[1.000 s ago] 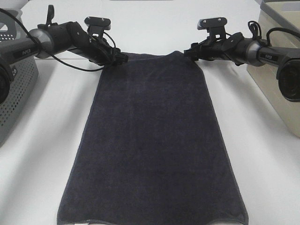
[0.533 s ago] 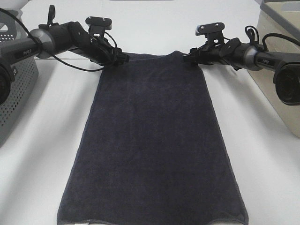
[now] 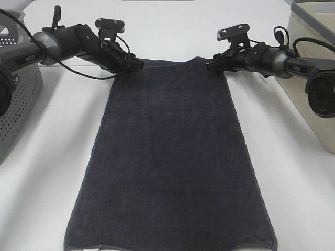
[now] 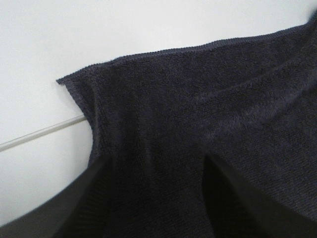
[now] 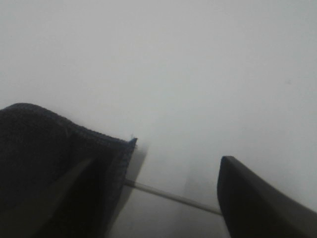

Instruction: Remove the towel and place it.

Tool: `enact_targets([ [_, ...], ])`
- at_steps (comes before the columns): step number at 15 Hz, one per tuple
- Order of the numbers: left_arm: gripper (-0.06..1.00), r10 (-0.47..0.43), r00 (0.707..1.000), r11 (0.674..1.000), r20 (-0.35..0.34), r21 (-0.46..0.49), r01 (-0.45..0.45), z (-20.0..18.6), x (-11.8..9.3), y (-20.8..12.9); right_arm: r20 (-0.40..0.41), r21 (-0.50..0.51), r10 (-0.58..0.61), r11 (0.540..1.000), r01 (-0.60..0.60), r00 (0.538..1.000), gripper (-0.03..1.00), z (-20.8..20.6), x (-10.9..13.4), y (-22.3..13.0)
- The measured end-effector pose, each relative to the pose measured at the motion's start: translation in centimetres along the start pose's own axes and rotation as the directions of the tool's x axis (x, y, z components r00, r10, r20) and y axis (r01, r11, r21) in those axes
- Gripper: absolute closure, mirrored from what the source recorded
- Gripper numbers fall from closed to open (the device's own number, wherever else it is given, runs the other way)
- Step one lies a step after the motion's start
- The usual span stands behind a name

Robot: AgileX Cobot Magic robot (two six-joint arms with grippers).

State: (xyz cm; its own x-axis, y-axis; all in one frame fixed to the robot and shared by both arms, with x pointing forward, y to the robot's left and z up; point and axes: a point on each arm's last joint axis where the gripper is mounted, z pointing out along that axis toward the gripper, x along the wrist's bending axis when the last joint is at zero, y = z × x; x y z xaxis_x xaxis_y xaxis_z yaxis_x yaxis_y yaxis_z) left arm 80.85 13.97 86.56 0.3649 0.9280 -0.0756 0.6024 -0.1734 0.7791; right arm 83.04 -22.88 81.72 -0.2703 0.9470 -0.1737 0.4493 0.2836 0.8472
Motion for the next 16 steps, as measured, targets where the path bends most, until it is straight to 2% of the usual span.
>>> enact_targets([
  [4, 0.42, 0.0, 1.0, 1.0, -0.001, -0.003, 0.0, 0.0, 0.0, 0.0, 0.014, 0.006, 0.003, 1.0, -0.003, 1.0, 0.29, -0.1, -1.0, -0.3],
  [7, 0.42, -0.001, 1.0, 1.0, -0.002, -0.007, 0.001, 0.0, 0.0, 0.1, -0.013, 0.023, 0.007, 1.0, -0.007, 1.0, 0.29, -0.3, -0.9, 0.1],
  [9, 0.42, -0.011, 1.0, 1.0, 0.002, -0.01, 0.011, 0.0, 0.0, 0.1, -0.072, 0.063, 0.023, 0.998, -0.018, 0.997, 0.29, -0.9, -0.8, 0.7],
  [10, 0.42, -0.015, 1.0, 1.0, 0.004, -0.022, 0.015, -0.4, -0.1, 0.6, -0.14, 0.08, 0.057, 0.996, -0.046, 0.989, 0.29, -2.4, -0.6, 2.9],
  [14, 0.42, -0.018, 0.999, 1.0, 0.03, -0.022, 0.019, -2.4, -0.6, 2.7, -0.226, 0.058, 0.056, 0.997, -0.044, 0.972, 0.29, -6.1, -0.8, 8.3],
  [16, 0.42, -0.003, 0.998, 1.0, 0.06, 0.019, 0.002, -4.4, -1.1, 4.3, -0.315, 0.097, 0.054, 0.995, -0.025, 0.948, 0.29, -8.5, -0.5, 10.5],
])
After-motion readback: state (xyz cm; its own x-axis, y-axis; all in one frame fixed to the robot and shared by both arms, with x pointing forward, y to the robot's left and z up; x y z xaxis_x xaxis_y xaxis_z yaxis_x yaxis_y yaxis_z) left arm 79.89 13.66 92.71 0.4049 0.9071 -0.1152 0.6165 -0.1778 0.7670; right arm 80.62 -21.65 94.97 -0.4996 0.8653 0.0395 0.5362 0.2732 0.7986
